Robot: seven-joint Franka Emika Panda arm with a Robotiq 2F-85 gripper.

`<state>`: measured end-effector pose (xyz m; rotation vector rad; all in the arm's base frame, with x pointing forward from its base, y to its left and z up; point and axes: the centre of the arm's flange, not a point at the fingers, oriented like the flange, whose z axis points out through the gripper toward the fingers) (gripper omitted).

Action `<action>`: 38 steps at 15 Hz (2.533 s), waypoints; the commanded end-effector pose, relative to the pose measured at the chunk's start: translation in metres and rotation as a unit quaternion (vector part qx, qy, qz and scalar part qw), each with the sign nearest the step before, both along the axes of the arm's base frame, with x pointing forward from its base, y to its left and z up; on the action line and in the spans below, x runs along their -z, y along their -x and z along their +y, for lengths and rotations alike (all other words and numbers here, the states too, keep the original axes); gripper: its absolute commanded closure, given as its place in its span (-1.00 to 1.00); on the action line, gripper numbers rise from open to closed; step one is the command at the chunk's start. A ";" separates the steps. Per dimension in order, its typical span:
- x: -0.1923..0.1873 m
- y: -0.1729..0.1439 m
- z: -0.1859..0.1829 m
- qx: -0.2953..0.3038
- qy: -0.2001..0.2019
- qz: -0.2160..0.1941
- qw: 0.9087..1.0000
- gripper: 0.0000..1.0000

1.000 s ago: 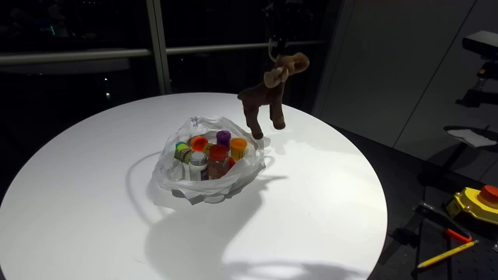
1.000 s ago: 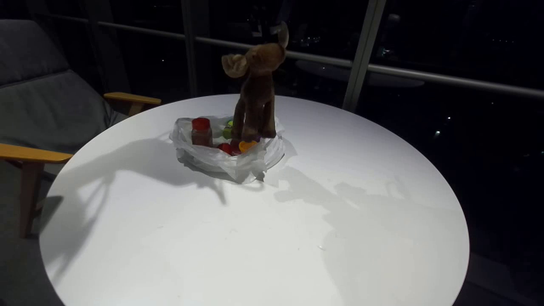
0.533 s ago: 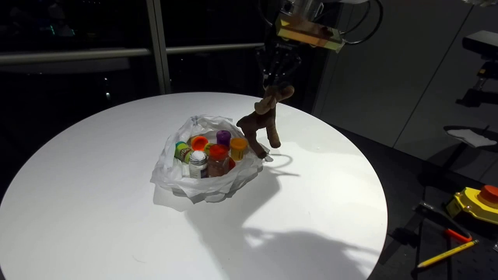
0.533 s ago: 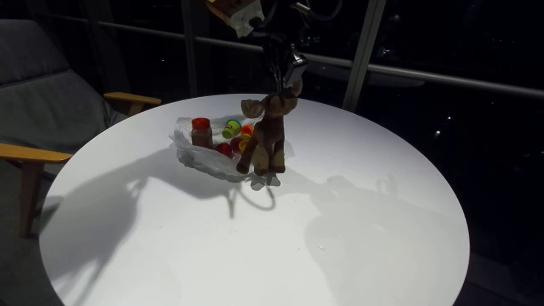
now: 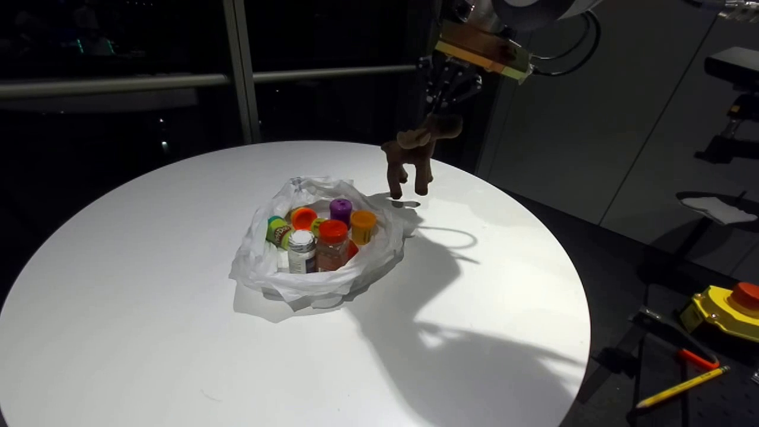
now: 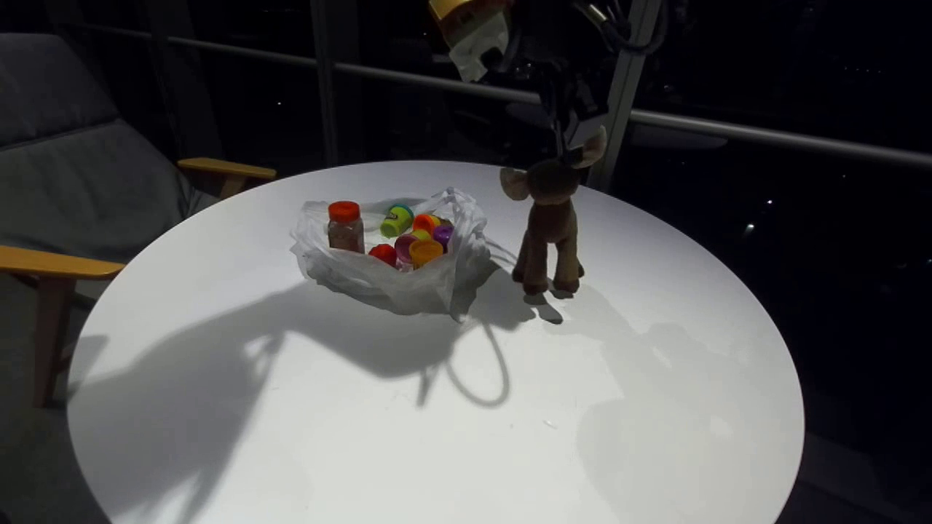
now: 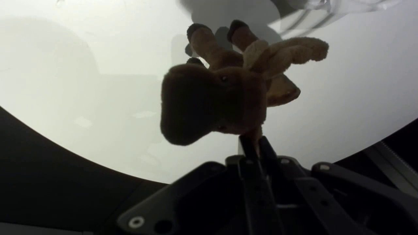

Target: Pick up the objects from the plastic bag and put them on the table.

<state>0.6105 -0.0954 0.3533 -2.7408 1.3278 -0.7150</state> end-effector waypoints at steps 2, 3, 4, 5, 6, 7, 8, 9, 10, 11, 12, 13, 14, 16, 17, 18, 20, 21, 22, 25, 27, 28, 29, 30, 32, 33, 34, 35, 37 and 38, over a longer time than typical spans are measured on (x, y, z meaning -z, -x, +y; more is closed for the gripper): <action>0.011 -0.001 0.006 0.020 0.007 -0.007 1.000 0.97; 0.018 -0.003 0.009 0.020 0.001 -0.002 1.000 0.97; 0.023 -0.004 0.011 0.019 -0.003 0.000 1.000 0.97; 0.028 -0.005 0.014 0.021 -0.011 0.000 1.000 0.97; 0.032 -0.005 0.016 0.023 -0.018 0.001 1.000 0.97; 0.036 -0.005 0.018 0.026 -0.023 0.002 0.999 0.97; 0.040 -0.006 0.019 0.029 -0.026 0.003 0.999 0.97; 0.043 -0.004 0.020 0.031 -0.027 0.004 0.999 0.97; 0.046 -0.003 0.019 0.036 -0.024 0.003 0.999 0.97; 0.047 -0.002 0.018 0.040 -0.018 0.002 0.999 0.97; 0.047 0.001 0.015 0.045 -0.011 0.001 0.999 0.97; 0.046 0.004 0.012 0.048 -0.002 0.002 0.999 0.97; 0.045 0.006 0.009 0.049 0.006 0.005 0.999 0.97; 0.041 0.013 0.004 0.041 0.019 0.014 0.999 0.97; 0.043 0.014 0.003 0.033 0.021 0.020 0.999 0.97; 0.047 0.015 0.003 0.027 0.026 0.029 0.999 0.97; 0.055 0.016 0.004 0.015 0.028 0.046 0.998 0.97; 0.057 0.017 0.006 0.014 0.030 0.050 0.998 0.97; 0.057 0.020 0.006 0.014 0.031 0.051 0.998 0.97; 0.050 0.027 0.008 0.013 0.035 0.050 0.998 0.97; 0.043 0.029 0.008 0.012 0.040 0.046 0.998 0.97; 0.038 0.030 0.008 0.011 0.044 0.044 0.998 0.97; 0.035 0.031 0.007 0.010 0.047 0.046 0.998 0.97; 0.033 0.031 0.008 0.006 0.044 0.049 0.998 0.37; 0.028 0.035 0.010 0.005 0.041 0.048 0.998 0.22; 0.024 0.036 0.011 0.005 0.041 0.043 0.998 0.08; 0.018 0.038 0.012 0.005 0.042 0.040 0.998 -0.10; 0.010 0.038 0.014 0.006 0.043 0.033 0.998 -0.24; -0.006 0.040 0.018 0.005 0.046 0.019 0.999 -0.54; -0.015 0.040 0.023 0.001 0.046 0.009 0.999 -0.68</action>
